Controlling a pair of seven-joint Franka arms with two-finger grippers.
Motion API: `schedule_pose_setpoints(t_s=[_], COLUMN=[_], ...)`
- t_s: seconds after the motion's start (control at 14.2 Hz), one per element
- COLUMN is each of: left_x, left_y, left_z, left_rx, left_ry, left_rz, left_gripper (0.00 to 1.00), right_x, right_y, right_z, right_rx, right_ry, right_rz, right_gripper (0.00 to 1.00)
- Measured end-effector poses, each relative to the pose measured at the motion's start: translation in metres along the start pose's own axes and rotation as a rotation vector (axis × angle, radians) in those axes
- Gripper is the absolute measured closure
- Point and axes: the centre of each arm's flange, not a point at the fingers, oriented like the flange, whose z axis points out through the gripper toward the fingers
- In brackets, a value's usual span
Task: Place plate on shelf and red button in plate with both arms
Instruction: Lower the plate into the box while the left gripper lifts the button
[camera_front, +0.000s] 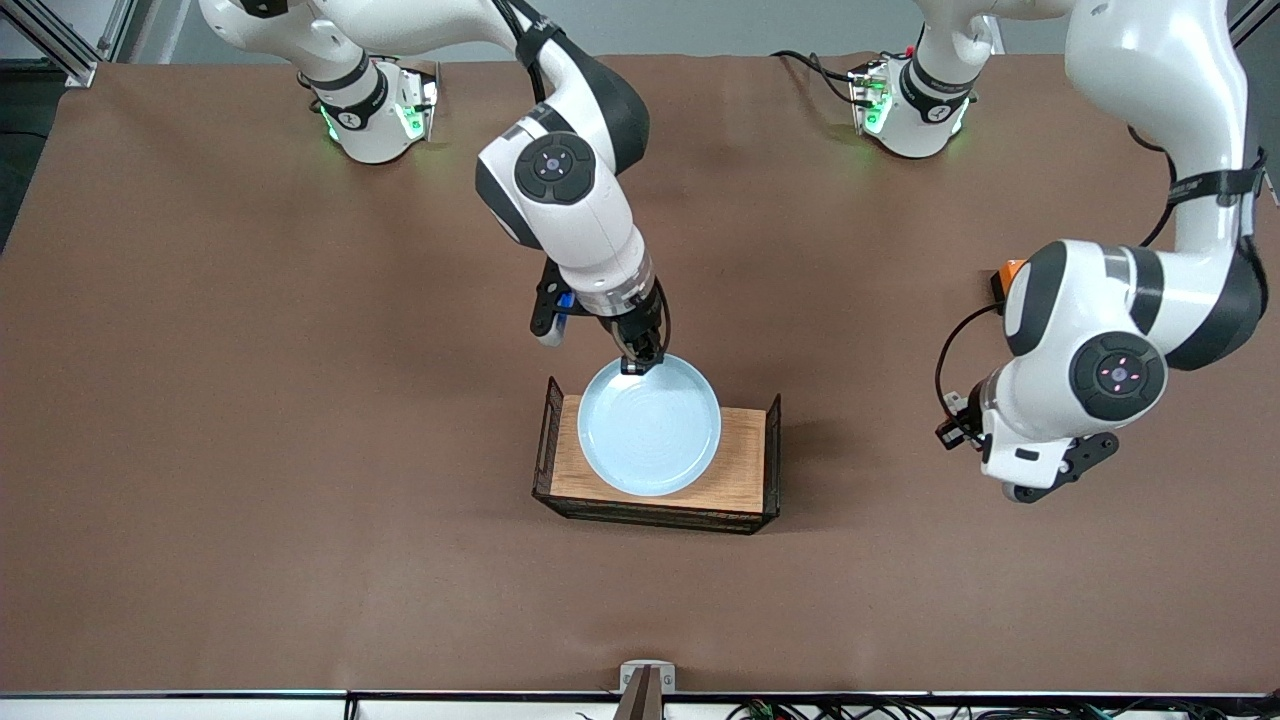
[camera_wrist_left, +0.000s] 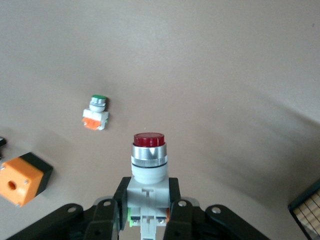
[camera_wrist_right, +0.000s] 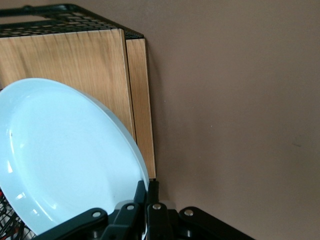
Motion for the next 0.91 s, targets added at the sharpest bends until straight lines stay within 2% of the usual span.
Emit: schedule_pose_setpoints(t_s=[0.42,0.56,0.91], left_x=[-0.009,-0.011,-0.009], left_y=[-0.011,-0.009,-0.022], left_z=[-0.045,-0.059,-0.101], left_rx=[0.023,-0.014,-0.105], left_ry=[-0.043,-0.059,-0.044], left_rz=[-0.008,-0.015,-0.086], left_gripper=[0.66,0.66,0.66], right_x=[0.003,0.004,0.005], right_y=[-0.004,-0.007,-0.006], right_z=[0.015,0.025,0.042], right_rx=[0.011,0.018,0.014], right_ry=[0.001,0.000,0.010], right_rz=[0.004,0.005,0.002], right_gripper=[0.97,0.97,0.96])
